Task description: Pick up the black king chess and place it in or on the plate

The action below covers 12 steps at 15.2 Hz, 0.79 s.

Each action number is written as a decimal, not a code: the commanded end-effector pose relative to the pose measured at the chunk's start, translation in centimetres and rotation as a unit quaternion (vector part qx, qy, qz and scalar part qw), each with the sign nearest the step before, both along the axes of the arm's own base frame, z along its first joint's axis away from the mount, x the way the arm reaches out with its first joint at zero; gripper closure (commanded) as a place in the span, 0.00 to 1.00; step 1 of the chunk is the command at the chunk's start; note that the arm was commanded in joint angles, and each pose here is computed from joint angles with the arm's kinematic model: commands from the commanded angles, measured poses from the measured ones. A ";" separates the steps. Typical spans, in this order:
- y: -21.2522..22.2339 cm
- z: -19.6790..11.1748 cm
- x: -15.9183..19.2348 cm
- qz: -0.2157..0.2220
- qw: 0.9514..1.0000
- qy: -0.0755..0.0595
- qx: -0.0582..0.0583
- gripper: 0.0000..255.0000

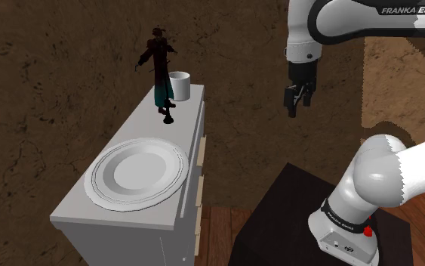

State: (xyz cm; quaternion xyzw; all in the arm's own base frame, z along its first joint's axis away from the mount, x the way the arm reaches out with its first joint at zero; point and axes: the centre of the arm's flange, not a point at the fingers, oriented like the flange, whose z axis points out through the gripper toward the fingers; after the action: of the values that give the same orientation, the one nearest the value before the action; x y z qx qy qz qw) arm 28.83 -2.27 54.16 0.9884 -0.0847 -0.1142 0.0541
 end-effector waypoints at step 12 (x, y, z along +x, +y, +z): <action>7.5 -0.7 11.0 -0.034 0.999 -0.025 0.029 0.00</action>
State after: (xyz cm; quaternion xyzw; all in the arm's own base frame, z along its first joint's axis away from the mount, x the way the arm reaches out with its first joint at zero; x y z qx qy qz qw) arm 38.70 4.50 53.65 0.9887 -0.1128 -0.0963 0.0233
